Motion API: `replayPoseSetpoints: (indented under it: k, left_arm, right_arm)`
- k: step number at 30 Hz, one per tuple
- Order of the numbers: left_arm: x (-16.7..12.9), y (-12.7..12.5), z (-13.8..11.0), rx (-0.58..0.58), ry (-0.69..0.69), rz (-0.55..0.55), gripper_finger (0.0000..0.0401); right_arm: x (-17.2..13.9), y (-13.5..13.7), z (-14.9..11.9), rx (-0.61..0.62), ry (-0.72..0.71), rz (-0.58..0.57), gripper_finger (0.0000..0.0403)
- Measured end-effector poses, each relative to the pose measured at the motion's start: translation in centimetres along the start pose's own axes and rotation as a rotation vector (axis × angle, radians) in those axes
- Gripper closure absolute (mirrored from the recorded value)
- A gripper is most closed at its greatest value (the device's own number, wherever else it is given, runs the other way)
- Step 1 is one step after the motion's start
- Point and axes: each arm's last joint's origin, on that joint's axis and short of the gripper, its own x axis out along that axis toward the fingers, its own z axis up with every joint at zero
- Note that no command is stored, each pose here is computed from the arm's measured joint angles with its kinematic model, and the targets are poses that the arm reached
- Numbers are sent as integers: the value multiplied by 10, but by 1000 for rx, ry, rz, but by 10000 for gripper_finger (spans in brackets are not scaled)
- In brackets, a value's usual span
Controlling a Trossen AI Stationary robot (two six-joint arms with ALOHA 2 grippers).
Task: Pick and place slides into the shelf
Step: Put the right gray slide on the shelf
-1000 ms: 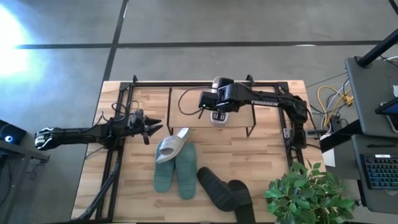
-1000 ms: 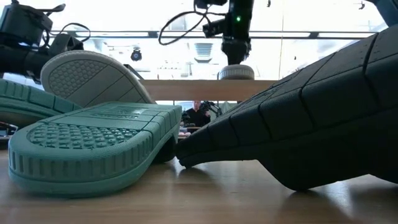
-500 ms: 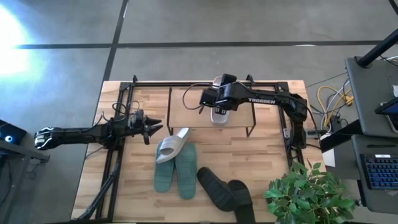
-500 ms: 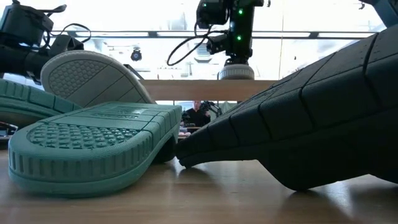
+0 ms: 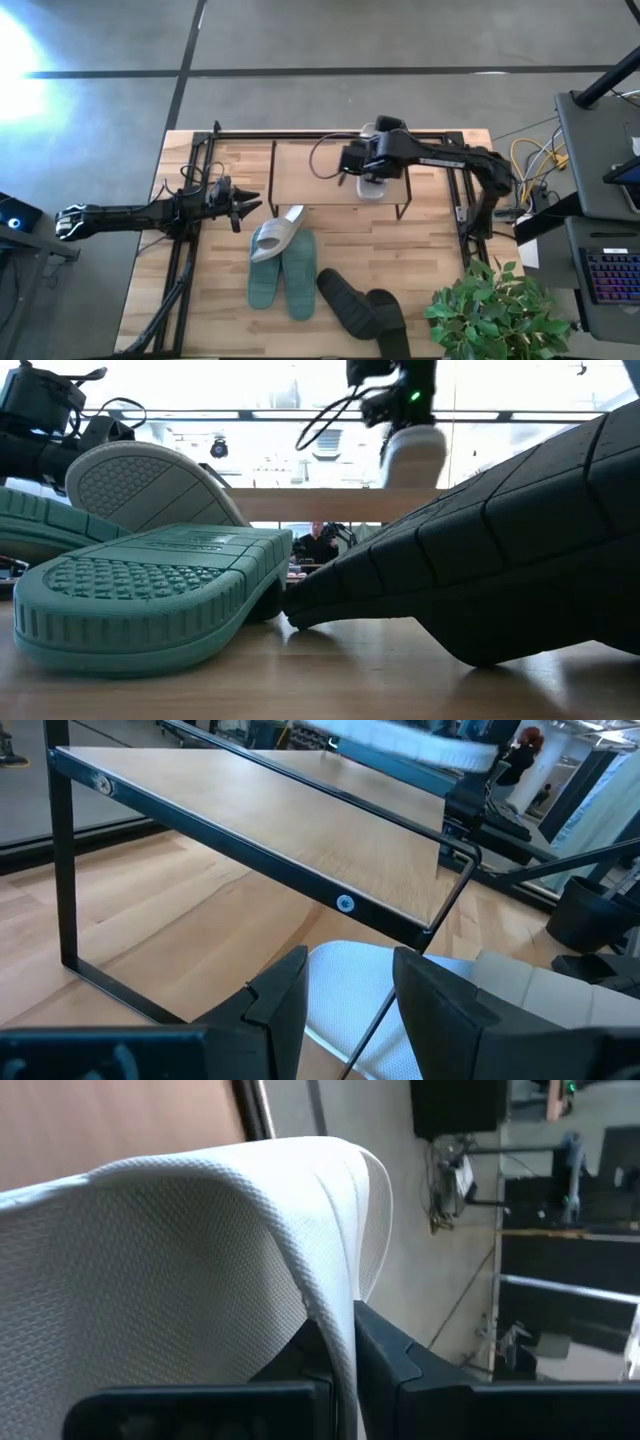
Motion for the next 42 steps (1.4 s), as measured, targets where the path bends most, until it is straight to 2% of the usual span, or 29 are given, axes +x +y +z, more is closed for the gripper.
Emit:
replayPoseSetpoints:
  k: [5, 13, 17, 27, 36, 42]
  left_arm:
    - [0, 0, 0, 0, -3, 11, 267]
    - [0, 1, 0, 0, -13, 33, 267]
    - [0, 1, 0, 0, -13, 32, 267]
    - [0, 1, 1, 0, -14, 32, 267]
    - [0, 1, 1, 0, -14, 32, 267]
    - [0, 1, 1, -1, -16, 32, 267]
  right_arm:
    - [-11, -3, -31, -8, -5, -8, 390]
    - [-4, 20, -55, -51, -30, -16, 390]
    - [-1, 25, -55, -46, -46, -54, 390]
    - [-4, 28, -51, -29, -87, -50, 390]
    - [-9, 34, -44, -150, -150, -67, 390]
    - [-1, 36, -42, -113, -156, -27, 390]
